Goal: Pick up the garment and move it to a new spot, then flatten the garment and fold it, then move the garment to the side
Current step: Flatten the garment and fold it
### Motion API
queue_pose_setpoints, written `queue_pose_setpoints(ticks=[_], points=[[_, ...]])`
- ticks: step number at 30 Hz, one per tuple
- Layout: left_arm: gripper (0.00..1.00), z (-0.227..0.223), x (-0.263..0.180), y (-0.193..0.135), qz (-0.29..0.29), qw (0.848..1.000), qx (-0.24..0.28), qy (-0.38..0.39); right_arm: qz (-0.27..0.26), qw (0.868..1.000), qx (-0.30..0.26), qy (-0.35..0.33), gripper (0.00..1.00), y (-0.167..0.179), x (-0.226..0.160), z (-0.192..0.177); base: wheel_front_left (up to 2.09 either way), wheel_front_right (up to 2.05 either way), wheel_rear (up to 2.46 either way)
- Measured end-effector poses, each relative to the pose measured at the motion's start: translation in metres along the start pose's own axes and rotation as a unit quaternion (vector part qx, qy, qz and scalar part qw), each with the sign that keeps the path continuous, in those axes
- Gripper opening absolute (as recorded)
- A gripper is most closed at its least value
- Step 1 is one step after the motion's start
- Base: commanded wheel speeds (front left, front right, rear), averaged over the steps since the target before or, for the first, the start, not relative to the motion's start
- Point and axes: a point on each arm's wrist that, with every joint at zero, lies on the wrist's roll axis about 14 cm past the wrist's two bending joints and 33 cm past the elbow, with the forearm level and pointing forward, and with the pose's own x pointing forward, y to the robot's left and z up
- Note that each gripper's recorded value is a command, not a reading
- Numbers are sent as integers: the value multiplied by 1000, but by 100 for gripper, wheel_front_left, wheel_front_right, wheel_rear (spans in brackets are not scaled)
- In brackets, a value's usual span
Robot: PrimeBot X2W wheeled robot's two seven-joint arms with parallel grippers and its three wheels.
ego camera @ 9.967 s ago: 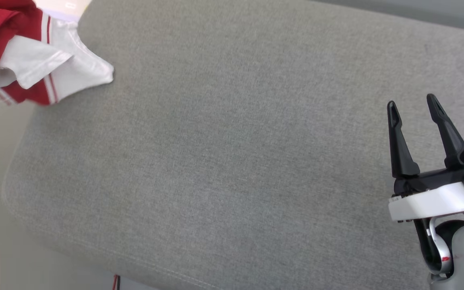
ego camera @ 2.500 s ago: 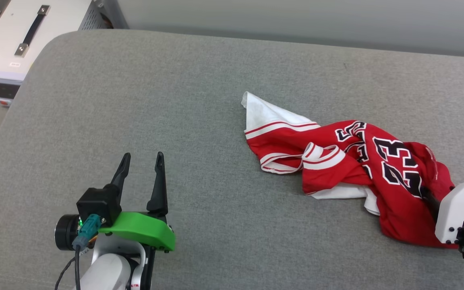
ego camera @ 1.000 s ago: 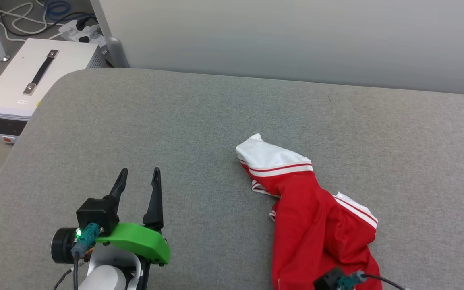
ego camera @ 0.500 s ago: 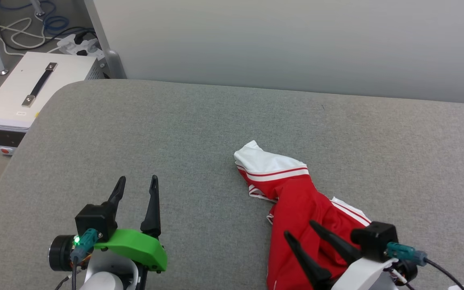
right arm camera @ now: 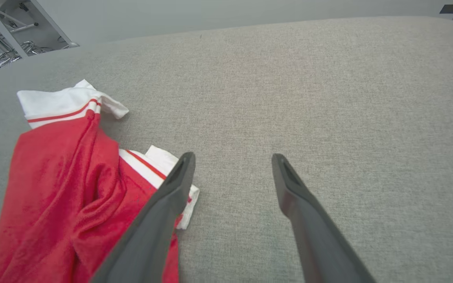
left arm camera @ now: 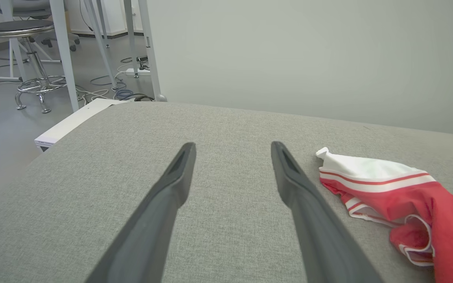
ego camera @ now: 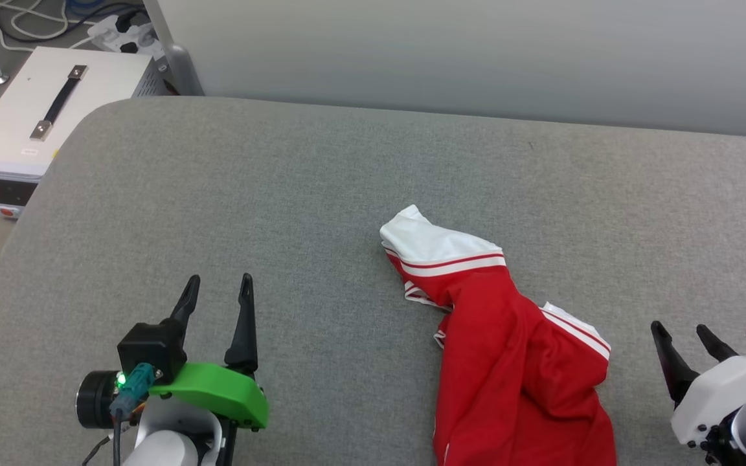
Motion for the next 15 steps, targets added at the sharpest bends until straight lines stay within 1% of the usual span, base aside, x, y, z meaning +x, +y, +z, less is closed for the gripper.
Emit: queue_pose_setpoints(ticks=[4, 7, 11, 14, 15], points=[[100, -4, 6, 0, 4, 1000, -3, 4, 8, 998, -9, 57, 100, -5, 13, -16, 0, 0, 0], [100, -8, 11, -1, 7, 1000, -7, 8, 37, 994, -18, 105, 100, 7, 24, -30, 0, 0, 0], [100, -16, 16, 0, 9, 1000, -7, 15, 77, 985, -36, 149, 100, 23, 38, -42, 0, 0, 0], [100, -22, 20, 1, 13, 1000, -10, 21, 107, 976, -48, 185, 100, 37, 45, -56, 0, 0, 0], [100, -23, 21, 1, 15, 1000, -11, 22, 117, 970, -54, 204, 100, 41, 45, -64, 0, 0, 0]])
